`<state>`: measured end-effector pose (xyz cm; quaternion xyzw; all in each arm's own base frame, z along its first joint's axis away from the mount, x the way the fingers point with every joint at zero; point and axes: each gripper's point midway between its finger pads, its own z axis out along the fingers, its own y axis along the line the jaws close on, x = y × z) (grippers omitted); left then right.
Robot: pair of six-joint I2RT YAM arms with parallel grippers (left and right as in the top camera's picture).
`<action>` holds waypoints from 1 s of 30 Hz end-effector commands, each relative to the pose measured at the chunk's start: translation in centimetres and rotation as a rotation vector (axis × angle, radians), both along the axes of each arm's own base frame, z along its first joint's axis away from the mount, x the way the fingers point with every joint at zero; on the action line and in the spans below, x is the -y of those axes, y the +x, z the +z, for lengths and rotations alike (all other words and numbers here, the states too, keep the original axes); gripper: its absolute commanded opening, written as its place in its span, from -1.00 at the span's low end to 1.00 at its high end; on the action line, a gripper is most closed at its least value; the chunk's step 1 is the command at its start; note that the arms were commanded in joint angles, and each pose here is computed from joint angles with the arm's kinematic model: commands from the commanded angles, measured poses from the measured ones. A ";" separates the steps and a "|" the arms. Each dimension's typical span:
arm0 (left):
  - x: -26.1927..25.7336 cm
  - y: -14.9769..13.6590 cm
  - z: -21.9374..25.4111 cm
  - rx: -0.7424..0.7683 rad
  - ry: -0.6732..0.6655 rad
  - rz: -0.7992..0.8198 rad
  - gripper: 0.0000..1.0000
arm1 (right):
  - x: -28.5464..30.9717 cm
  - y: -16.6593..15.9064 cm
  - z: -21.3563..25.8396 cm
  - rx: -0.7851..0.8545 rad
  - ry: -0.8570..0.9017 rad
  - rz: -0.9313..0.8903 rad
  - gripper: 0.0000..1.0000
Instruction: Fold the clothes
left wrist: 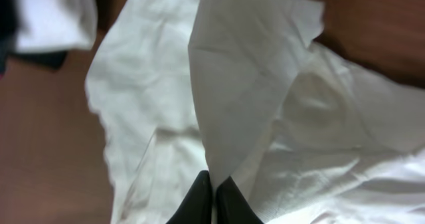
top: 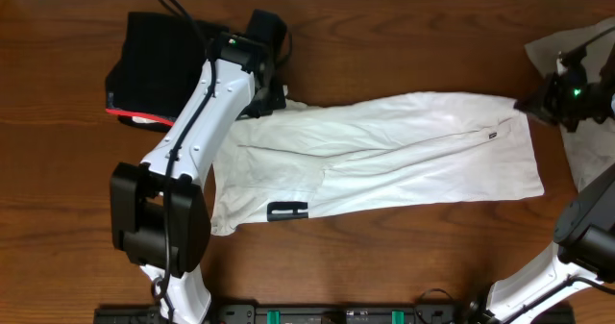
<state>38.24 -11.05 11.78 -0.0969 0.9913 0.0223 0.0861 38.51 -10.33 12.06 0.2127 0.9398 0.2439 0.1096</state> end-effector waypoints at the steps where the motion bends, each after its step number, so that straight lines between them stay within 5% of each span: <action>1: -0.9 -1.1 1.7 -0.001 0.009 0.065 -0.88 | 1.7 -2.3 -0.4 -0.095 -0.109 -0.016 -0.98; 12: -2.3 -5.3 1.1 -0.150 0.056 0.249 -0.88 | 5.8 -7.5 -2.0 -0.408 -0.347 -0.215 -0.97; 30: -3.9 -11.1 -2.8 -0.357 0.150 0.319 -0.88 | 5.9 -9.9 -6.1 -0.500 -0.388 -0.241 -0.97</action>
